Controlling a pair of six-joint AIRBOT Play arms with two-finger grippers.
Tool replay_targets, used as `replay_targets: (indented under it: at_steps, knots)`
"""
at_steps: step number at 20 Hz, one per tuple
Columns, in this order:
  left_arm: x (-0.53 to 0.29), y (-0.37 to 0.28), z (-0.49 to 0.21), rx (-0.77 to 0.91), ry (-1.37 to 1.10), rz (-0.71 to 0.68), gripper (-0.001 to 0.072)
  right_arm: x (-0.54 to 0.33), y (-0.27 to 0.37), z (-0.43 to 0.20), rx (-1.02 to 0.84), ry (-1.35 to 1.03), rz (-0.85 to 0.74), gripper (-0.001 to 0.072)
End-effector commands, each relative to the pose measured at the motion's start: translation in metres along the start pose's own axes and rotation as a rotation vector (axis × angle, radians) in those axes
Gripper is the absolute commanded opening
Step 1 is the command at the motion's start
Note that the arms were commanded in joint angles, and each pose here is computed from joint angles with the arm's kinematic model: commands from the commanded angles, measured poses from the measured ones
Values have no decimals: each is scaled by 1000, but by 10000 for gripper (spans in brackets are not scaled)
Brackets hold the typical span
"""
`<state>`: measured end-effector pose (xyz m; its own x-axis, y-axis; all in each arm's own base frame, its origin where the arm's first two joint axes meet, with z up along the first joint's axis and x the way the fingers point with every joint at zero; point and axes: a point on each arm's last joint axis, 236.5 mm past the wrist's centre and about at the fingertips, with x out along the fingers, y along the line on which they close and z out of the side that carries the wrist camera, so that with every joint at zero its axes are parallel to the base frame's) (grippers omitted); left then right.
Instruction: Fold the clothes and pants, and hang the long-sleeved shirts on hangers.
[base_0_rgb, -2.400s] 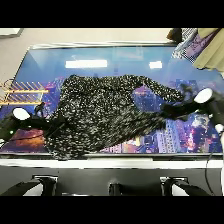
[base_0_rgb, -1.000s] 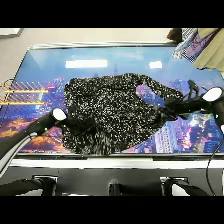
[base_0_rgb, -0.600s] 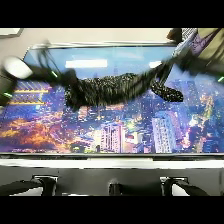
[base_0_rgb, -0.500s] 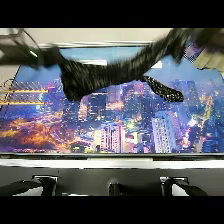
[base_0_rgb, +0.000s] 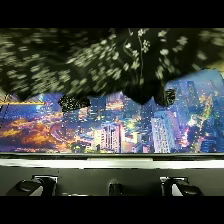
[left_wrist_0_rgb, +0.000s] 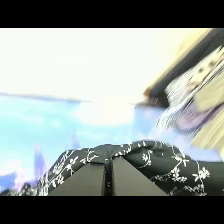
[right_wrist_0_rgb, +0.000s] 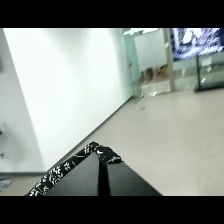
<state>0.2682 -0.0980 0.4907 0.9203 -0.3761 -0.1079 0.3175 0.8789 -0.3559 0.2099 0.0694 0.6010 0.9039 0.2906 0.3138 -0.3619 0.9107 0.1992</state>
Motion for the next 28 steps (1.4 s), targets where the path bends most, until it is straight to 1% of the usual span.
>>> replay_targets:
  at_steps: [1, 3, 5, 7, 9, 11, 14, 17, 18, 19, 21, 23, 25, 26, 27, 28]
  knots:
    - [-61, -15, 14, -15, -102, -21, 19, -52, 12, 33, -55, -106, -81, 17]
    - [-62, -15, 15, -14, -105, -22, 19, -48, 5, 37, -37, -126, -94, 17]
    - [-38, -7, 10, -24, -74, -6, 19, -23, -13, 25, 8, -85, -108, 17]
    - [4, 11, 1, -36, -34, 30, 19, 19, -40, -5, 67, 3, -118, 17]
    - [65, 36, -14, -51, 6, 69, 19, 69, -73, -49, 134, 109, -120, 17]
    - [138, 63, -37, -77, 49, 97, 19, 125, -113, -116, 226, 253, -118, 18]
    - [252, 114, -100, -100, 141, 146, 20, 191, -169, -226, 359, 431, -107, 18]
    - [344, 164, -163, -116, 138, 174, 20, 235, -232, -333, 458, 524, -171, 18]
    - [369, 177, -187, -154, 136, 174, 20, 243, -249, -366, 484, 550, -197, 18]
    - [387, 188, -213, -206, 155, 174, 20, 250, -257, -406, 511, 597, -208, 18]
    - [410, 207, -283, -300, 275, 196, 20, 257, -256, -479, 514, 697, -205, 18]
    - [413, 220, -344, -327, 427, 232, 19, 254, -252, -539, 487, 798, -209, 18]
    - [403, 226, -387, -343, 570, 260, 20, 245, -246, -579, 440, 891, -213, 18]
    - [395, 226, -403, -348, 638, 269, 23, 239, -241, -589, 425, 933, -208, 19]
    - [387, 226, -411, -353, 689, 276, 46, 233, -238, -594, 409, 970, -206, 81]
    - [380, 225, -413, -357, 720, 280, 183, 227, -237, -591, 390, 996, -204, 172]
